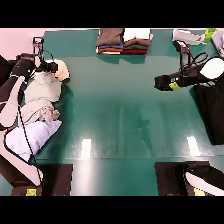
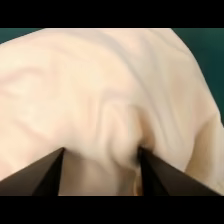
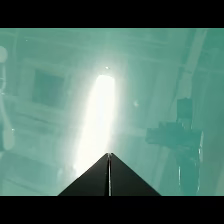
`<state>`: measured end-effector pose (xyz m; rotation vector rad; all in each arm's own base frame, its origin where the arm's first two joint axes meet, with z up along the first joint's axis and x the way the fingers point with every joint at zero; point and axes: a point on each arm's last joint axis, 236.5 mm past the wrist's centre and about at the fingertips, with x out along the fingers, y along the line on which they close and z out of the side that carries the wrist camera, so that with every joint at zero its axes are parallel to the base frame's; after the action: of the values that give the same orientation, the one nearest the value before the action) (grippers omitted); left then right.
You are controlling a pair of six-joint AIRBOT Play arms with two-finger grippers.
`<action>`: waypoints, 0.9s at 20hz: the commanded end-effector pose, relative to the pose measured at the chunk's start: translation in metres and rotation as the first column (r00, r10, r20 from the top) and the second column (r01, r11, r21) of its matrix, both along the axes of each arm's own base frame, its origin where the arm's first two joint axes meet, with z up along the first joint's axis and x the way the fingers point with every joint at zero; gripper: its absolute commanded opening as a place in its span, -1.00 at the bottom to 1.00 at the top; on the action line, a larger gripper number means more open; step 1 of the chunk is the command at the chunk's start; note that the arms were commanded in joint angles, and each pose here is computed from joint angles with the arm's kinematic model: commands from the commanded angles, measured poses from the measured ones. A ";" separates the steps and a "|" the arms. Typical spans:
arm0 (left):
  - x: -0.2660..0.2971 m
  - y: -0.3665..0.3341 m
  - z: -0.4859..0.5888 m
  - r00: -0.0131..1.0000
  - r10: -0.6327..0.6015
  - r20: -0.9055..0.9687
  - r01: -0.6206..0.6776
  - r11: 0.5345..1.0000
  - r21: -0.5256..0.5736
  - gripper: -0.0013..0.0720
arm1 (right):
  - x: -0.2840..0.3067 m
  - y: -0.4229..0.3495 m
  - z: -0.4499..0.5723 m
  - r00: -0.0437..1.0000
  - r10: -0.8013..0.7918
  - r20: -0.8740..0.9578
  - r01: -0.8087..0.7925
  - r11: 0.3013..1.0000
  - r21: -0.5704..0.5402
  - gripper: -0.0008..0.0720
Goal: Fold the shirts.
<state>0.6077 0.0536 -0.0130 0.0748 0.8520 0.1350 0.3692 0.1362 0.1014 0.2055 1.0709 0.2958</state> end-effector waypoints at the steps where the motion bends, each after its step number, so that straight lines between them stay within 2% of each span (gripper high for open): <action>1: 0.001 0.003 -0.007 1.000 0.005 -0.013 -0.005 1.000 -0.001 -0.47 | 0.001 0.000 0.001 1.000 0.000 0.003 0.000 1.000 0.001 -0.93; 2: 0.001 0.004 -0.001 1.000 0.010 -0.020 -0.010 1.000 0.000 -0.86 | 0.001 0.000 0.002 1.000 0.000 0.006 0.000 1.000 0.001 -0.93; 5: 0.008 0.007 0.064 0.998 0.028 0.048 -0.028 1.000 0.002 -0.89 | 0.012 0.003 0.033 0.997 0.000 0.077 -0.001 1.000 0.016 -0.93; 8: -0.005 -0.009 0.218 0.951 -0.021 0.308 0.011 0.999 0.032 -0.89 | 0.026 0.005 0.096 0.976 -0.004 0.219 -0.006 0.999 0.044 -0.93; 11: -0.077 -0.048 0.360 0.867 -0.138 0.479 0.095 0.989 0.114 -0.89 | 0.033 0.003 0.168 0.928 -0.021 0.371 -0.008 0.997 0.077 -0.93; 13: -0.134 -0.078 0.415 0.818 -0.203 0.539 0.158 0.979 0.130 -0.89 | 0.034 -0.005 0.207 0.892 -0.046 0.449 0.004 0.996 0.094 -0.93; 15: -0.186 -0.114 0.443 0.782 -0.284 0.555 0.250 0.958 0.138 -0.89 | 0.031 -0.015 0.239 0.859 -0.069 0.507 0.018 0.994 0.104 -0.93; 18: -0.228 -0.172 0.434 0.763 -0.424 0.488 0.412 0.901 0.138 -0.89 | 0.026 -0.033 0.273 0.818 -0.105 0.565 0.049 0.992 0.114 -0.93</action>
<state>0.4349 -0.0783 0.4133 0.2008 0.2562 -0.1217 0.4017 0.1176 0.3380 0.2241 0.5277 0.3281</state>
